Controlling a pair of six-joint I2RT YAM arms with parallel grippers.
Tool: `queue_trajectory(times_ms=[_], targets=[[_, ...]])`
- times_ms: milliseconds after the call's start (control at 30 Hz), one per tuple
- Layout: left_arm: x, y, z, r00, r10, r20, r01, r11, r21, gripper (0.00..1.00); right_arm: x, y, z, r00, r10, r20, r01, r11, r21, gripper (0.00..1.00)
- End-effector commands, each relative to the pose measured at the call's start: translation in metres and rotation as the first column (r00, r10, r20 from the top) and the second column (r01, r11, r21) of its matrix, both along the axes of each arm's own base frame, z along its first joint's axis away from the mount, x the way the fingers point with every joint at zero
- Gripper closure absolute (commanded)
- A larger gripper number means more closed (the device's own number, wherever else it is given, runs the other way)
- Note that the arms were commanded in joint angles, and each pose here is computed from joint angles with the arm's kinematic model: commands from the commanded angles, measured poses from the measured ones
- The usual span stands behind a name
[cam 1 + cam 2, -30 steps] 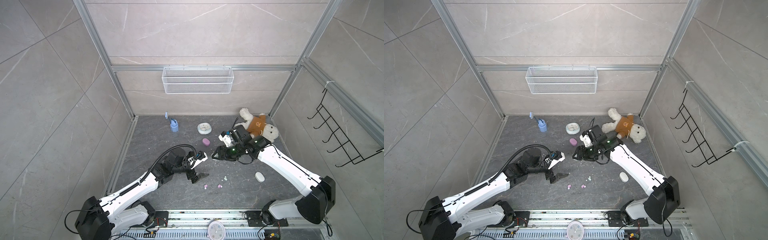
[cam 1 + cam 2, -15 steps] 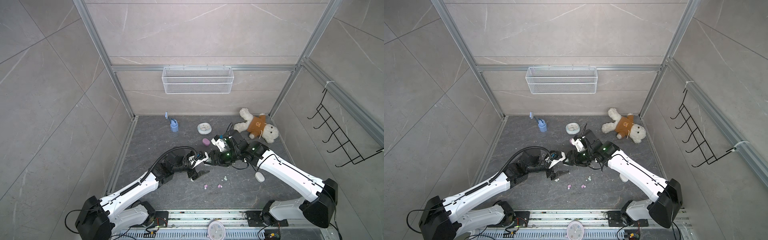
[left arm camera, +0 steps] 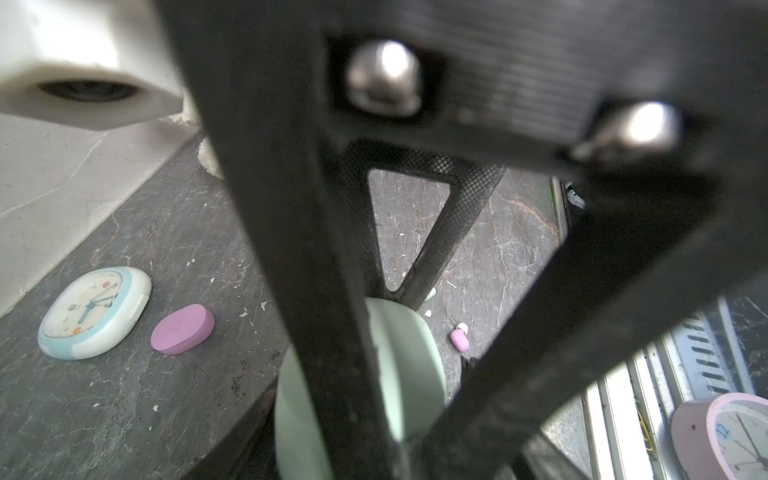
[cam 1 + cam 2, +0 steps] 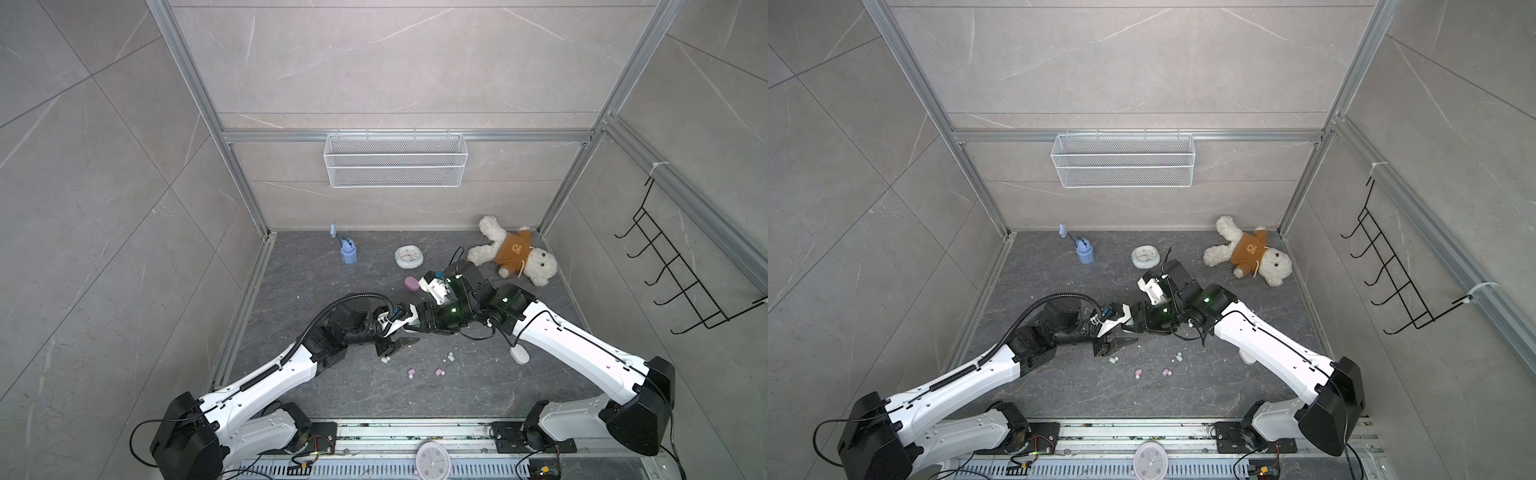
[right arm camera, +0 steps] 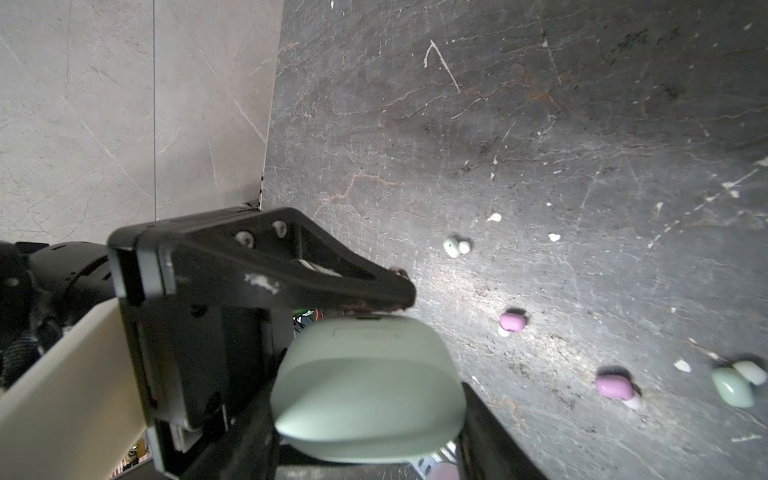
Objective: Insert the wireless bluetooth earbuds into the charging case
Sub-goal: 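Carry the mint-green case to the left gripper and hand it over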
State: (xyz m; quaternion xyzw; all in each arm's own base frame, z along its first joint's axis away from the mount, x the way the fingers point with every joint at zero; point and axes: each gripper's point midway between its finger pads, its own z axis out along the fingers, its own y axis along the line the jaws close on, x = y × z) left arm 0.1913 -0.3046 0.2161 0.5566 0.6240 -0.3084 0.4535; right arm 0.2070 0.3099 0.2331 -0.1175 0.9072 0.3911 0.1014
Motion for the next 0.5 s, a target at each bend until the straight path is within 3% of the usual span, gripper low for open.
queue_trajectory(times_ms=[0, 333, 467], targets=[[-0.0037, -0.0061, 0.0200, 0.999, -0.037, 0.033, 0.039, 0.998, -0.054, 0.40, -0.0024, 0.0026, 0.0149, 1.000, 0.005, 0.014, -0.005, 1.000, 0.029, 0.43], [-0.0051, -0.0075, 0.0200, 0.998, -0.048, 0.028, 0.050, 0.997, -0.053, 0.50, -0.0041, 0.0028, 0.0183, 1.000, 0.009, 0.017, -0.010, 0.999, 0.031, 0.43], [-0.0075, -0.0085, 0.0185, 0.998, -0.063, 0.018, 0.064, 0.997, -0.053, 0.48, -0.0050, 0.0042, 0.0198, 1.000, 0.013, 0.012, -0.014, 0.999, 0.040, 0.43]])
